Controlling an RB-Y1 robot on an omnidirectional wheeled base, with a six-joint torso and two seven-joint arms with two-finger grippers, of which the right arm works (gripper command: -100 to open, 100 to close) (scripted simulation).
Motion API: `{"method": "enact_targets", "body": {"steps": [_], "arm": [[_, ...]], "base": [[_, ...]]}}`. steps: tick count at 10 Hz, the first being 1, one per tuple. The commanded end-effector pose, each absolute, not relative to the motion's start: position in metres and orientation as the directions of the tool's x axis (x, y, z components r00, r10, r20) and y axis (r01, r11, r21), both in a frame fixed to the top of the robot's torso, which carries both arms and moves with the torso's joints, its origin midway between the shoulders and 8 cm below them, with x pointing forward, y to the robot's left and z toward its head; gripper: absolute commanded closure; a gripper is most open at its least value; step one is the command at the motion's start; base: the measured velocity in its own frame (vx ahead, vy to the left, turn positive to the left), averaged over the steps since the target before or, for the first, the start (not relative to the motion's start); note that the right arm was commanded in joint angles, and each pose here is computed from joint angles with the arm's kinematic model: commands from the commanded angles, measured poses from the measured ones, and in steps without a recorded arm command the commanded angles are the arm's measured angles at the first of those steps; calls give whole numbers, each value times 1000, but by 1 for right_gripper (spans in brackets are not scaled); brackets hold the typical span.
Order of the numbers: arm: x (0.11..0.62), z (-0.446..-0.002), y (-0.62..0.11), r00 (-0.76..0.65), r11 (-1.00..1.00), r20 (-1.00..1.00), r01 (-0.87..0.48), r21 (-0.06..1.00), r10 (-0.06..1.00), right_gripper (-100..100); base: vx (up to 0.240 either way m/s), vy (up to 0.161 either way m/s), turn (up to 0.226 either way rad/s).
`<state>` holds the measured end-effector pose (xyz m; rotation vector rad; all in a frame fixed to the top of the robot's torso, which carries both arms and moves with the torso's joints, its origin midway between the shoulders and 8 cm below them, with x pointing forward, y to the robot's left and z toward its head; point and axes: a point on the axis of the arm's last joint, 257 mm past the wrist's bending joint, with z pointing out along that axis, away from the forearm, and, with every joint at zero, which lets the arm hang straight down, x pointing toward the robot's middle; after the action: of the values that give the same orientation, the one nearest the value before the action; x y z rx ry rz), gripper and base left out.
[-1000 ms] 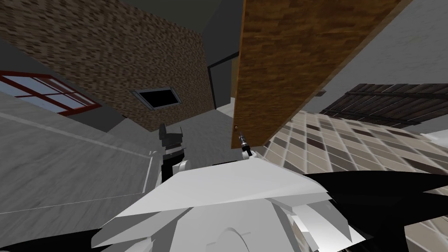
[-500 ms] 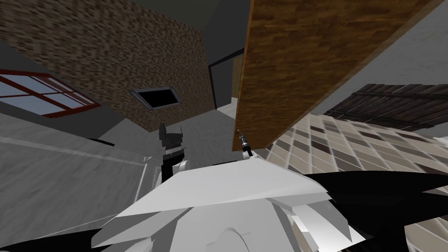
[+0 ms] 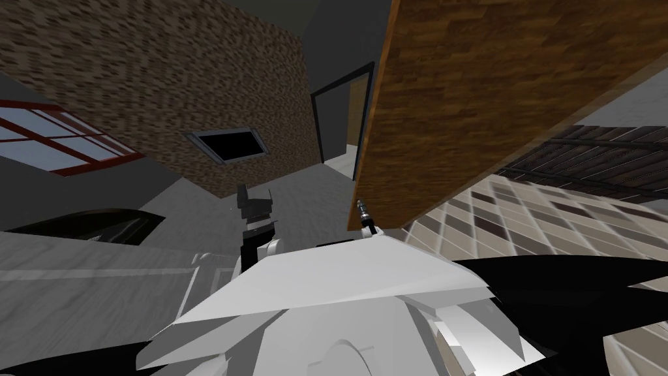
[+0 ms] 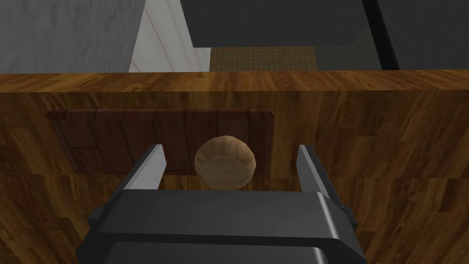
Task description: Push the door open
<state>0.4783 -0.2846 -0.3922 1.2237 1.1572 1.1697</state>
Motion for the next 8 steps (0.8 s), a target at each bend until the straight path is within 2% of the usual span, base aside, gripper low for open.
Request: {"method": "enact_targets", "body": {"steps": [1, 6, 8], "arm": [[479, -392, -285, 59, 5, -4, -13, 1000, 998, 100], [479, -392, -285, 59, 5, -4, -13, 1000, 998, 100], [477, -393, -302, 92, 12, -11, -7, 1000, 996, 100]], "base": [[-19, 6, 4], [-17, 2, 0], [134, 47, -50]]}}
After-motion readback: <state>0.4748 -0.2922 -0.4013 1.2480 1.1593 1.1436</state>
